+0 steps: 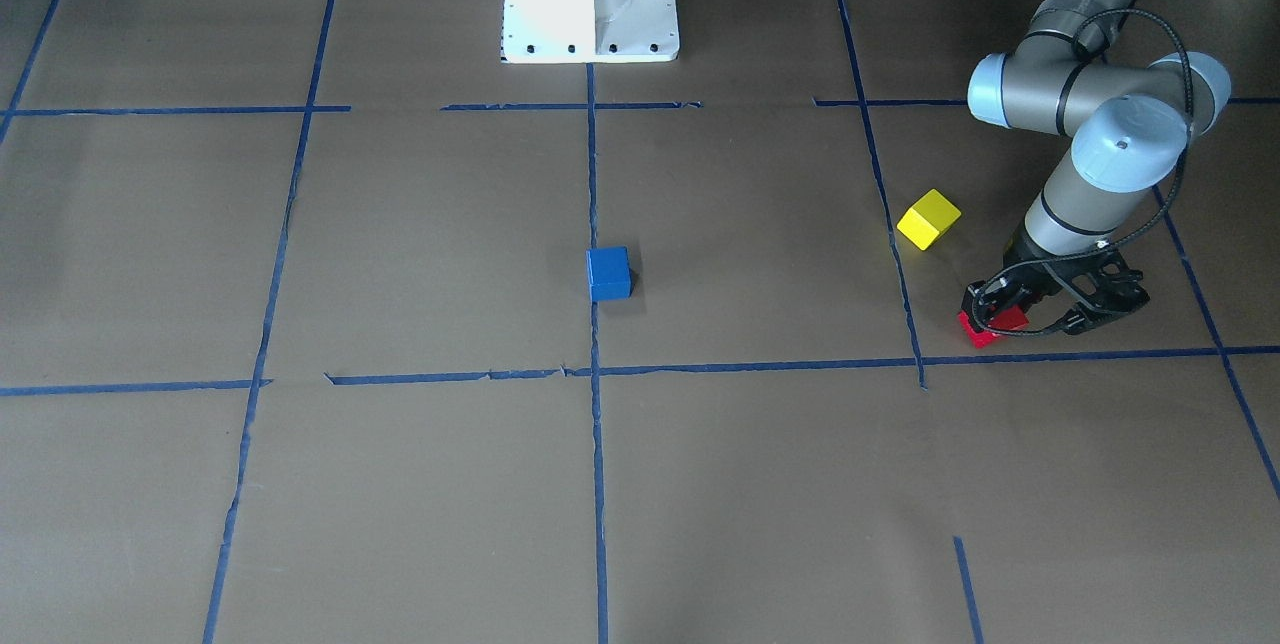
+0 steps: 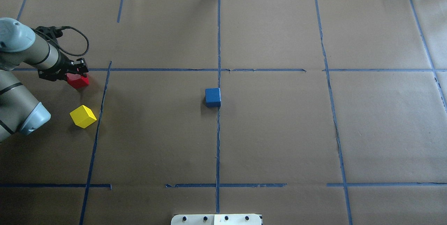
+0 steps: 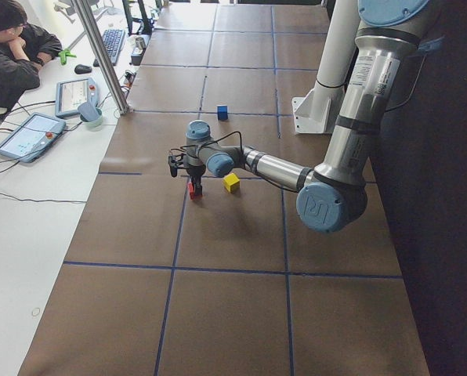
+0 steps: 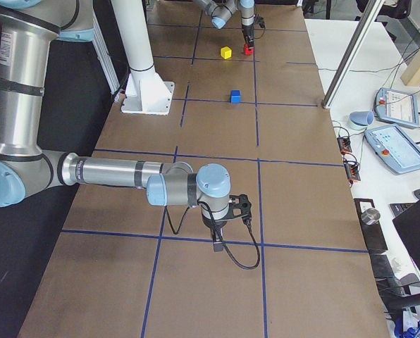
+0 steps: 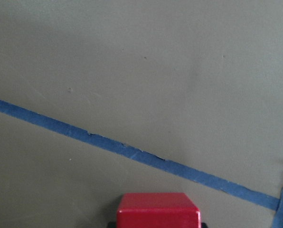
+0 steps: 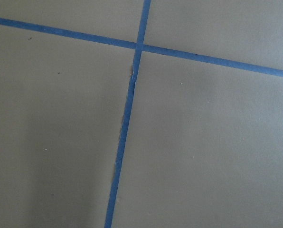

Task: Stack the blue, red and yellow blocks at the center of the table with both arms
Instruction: 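Carry the red cube with the left gripper above the blue cube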

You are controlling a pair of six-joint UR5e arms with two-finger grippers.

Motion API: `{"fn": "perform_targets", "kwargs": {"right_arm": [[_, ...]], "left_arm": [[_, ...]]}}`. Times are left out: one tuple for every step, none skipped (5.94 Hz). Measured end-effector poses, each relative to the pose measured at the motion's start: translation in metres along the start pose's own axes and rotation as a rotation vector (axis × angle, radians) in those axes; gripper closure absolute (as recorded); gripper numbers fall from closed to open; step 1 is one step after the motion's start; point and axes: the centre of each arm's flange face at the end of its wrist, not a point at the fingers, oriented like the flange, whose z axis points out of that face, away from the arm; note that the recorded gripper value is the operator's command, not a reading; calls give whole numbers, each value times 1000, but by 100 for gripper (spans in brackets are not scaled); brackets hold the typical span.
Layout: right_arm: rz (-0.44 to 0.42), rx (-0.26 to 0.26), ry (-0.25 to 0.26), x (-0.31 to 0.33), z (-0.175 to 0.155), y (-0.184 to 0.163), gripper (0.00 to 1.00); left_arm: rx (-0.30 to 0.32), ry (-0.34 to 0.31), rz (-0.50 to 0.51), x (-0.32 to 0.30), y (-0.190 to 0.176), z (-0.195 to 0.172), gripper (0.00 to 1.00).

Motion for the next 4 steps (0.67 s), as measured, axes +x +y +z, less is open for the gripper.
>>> {"fn": "perform_targets", "kwargs": {"right_arm": [[0,1,0,0,0,0,0],[1,1,0,0,0,0,0],[1,1,0,0,0,0,0],[3,0,0,0,0,0,0]], "left_arm": [[13,20,11,23,-7,-24,100],[17,24,29,67,-12,-56,100],[20,41,75,124,-8,-89,100],[19,82,144,184,12,-114,100]]}}
